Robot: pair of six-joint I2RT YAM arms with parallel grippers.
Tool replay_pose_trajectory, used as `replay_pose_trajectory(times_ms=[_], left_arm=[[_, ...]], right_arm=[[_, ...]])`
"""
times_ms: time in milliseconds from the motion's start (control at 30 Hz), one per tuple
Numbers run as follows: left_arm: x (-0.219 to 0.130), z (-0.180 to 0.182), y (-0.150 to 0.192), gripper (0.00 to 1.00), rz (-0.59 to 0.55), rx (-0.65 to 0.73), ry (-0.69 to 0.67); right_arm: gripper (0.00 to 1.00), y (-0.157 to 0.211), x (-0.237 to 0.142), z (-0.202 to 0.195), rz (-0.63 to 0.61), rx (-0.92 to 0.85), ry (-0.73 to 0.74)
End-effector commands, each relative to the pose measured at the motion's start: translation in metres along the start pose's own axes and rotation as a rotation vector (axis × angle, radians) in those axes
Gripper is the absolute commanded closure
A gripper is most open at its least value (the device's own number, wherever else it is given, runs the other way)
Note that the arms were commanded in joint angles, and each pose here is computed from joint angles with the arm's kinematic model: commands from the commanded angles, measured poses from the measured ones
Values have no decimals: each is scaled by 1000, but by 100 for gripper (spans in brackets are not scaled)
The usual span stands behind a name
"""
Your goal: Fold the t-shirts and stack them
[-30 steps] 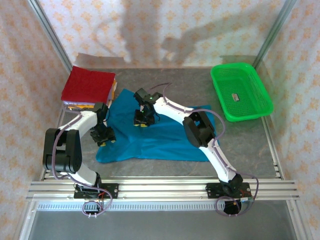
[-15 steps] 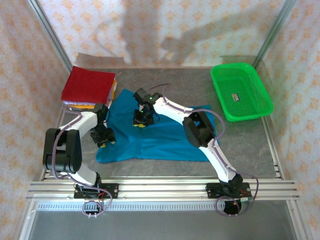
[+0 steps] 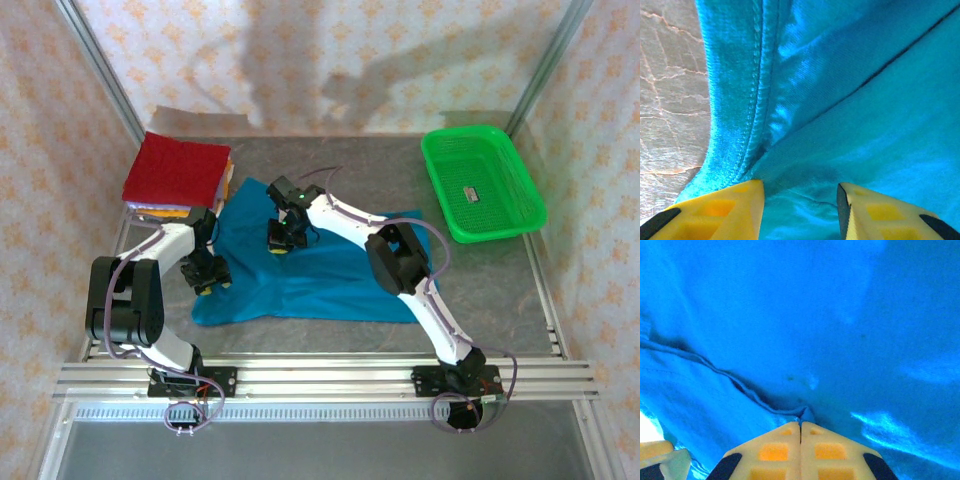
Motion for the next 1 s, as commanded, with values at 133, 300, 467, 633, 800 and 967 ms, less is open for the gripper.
replay_pose_trajectory(times_ms=[133,300,467,633,800,967], left_arm=[[10,4,1,56,38,-15,-37],[15,4,0,56,55,-15,-54],[18,5,1,58,70,-14,-68],[17,5,0,59,64,-16,-73],[18,6,0,59,63,-17,-83],[19,6,-1,59,61,-14,-92]], right_arm=[[99,-1,-21,1,-113,27,99],[100,2,-27,-4,-179,85,120],[100,5,-28,-6,-194,113,135],[100,7,-34,-6,-220,126,152],[100,21,-34,-5,-220,167,201],[100,33,-23,-10,-187,226,199]])
Point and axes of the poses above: each hand's point on the last joint's axis, 136 mm out from that joint toward the fingers, its own x axis out along the fingers, its own z axis along the line the jaws close on, y = z × x, the point moved 9 cm from there along -x, back along the fingers, and after that the axes turned 15 degrees about -x, right-handed, at the moved point
